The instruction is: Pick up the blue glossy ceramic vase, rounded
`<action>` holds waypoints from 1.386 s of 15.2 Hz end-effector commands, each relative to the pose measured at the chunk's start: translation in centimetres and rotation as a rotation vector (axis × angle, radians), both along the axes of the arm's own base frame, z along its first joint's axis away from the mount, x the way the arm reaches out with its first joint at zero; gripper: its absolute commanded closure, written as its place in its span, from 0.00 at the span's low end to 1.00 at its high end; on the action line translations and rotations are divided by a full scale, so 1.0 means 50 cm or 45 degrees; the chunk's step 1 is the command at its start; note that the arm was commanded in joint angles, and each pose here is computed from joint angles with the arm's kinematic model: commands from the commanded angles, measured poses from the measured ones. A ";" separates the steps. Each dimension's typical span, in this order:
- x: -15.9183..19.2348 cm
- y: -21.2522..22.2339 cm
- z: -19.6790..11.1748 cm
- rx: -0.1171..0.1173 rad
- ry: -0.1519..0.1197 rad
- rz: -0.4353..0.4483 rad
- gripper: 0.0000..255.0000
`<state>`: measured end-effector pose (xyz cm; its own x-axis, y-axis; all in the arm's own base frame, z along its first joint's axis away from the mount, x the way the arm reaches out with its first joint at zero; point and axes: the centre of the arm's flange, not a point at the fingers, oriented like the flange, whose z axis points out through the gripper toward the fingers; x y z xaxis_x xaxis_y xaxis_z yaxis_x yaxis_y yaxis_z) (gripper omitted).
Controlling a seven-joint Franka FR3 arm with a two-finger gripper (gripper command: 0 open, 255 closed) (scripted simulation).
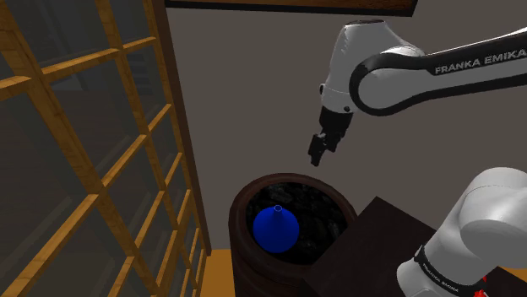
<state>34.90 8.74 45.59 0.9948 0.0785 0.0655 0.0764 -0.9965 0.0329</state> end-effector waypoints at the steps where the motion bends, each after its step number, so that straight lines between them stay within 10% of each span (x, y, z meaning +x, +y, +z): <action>1: 0.021 0.008 -0.045 0.006 -0.009 -0.008 0.00; 21: 0.192 0.134 -0.466 0.044 -0.048 -0.073 0.00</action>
<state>44.43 15.30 22.92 0.9945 0.0187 0.1034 0.0187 -0.9998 0.0013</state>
